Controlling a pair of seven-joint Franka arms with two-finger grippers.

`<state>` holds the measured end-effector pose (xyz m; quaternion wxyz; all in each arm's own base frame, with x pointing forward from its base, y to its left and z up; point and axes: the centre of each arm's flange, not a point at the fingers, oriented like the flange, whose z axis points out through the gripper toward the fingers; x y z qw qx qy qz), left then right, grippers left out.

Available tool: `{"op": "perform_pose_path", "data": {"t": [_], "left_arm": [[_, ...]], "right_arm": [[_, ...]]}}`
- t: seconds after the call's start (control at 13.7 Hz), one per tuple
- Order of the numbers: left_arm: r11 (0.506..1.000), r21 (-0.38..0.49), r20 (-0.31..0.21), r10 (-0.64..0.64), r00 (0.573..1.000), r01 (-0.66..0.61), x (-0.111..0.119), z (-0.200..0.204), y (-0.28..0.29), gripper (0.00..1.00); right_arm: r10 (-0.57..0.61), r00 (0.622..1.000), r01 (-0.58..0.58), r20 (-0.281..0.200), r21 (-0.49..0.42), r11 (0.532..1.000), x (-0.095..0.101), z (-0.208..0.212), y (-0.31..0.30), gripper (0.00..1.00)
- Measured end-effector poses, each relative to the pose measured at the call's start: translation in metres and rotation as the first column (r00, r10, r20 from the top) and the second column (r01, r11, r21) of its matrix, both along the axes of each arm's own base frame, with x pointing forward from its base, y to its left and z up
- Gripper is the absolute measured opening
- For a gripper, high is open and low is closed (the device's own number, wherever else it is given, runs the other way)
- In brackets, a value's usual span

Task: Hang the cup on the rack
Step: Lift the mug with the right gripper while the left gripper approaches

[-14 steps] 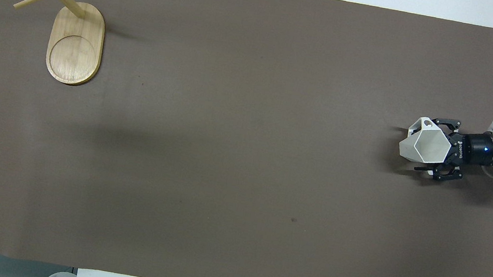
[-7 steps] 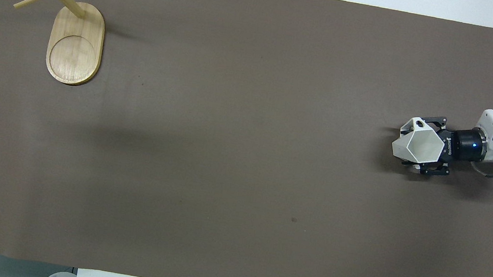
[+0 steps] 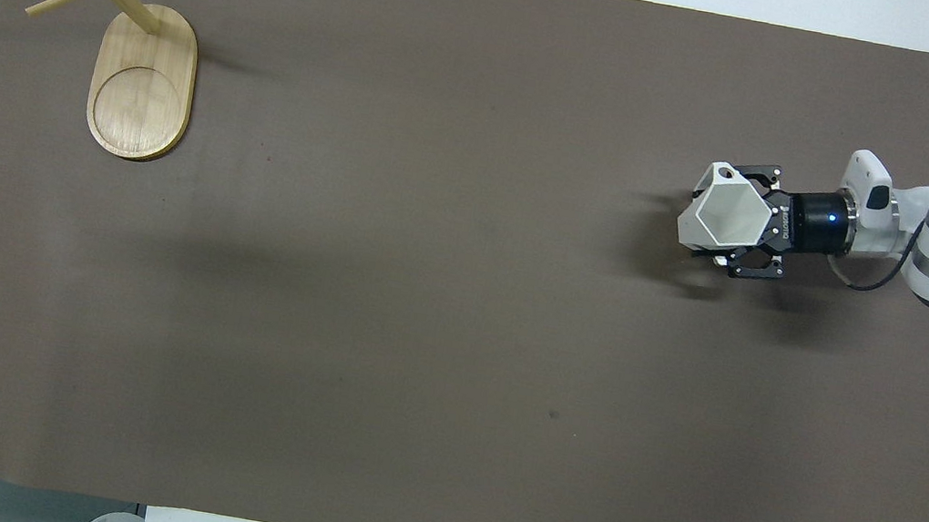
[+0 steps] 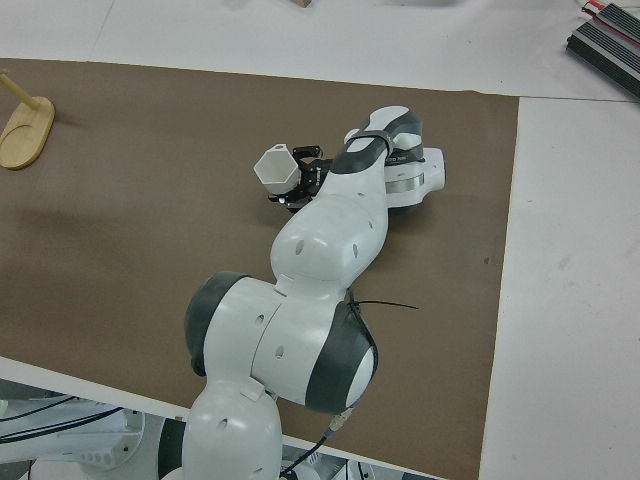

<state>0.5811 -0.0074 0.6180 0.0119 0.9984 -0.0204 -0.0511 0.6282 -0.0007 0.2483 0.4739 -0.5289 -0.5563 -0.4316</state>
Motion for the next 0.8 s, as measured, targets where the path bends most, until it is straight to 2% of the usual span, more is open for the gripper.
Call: {"op": "perform_pose_path", "data": {"t": [0.15,0.36,0.58,0.8], "left_arm": [[1.000,0.000,-0.005,-0.002,1.000,0.002,-0.001,-0.001,-0.001,1.00],[0.999,-0.001,-0.006,-0.032,0.999,0.032,-0.001,-0.003,-0.018,1.00],[0.999,0.003,0.037,-0.039,0.999,0.039,0.000,-0.007,-0.074,1.00],[0.999,0.001,0.082,-0.039,0.996,0.039,-0.011,-0.023,-0.142,1.00]], "right_arm": [[-0.049,0.999,0.049,-0.012,0.005,0.999,0.008,0.026,0.058,0.78],[-0.134,0.991,0.134,-0.028,0.021,0.991,0.010,0.026,0.143,0.78],[-0.239,0.970,0.240,-0.048,0.011,0.971,0.000,0.022,0.231,0.78],[-0.309,0.949,0.308,-0.058,-0.023,0.951,-0.021,0.025,0.297,0.78]]}}
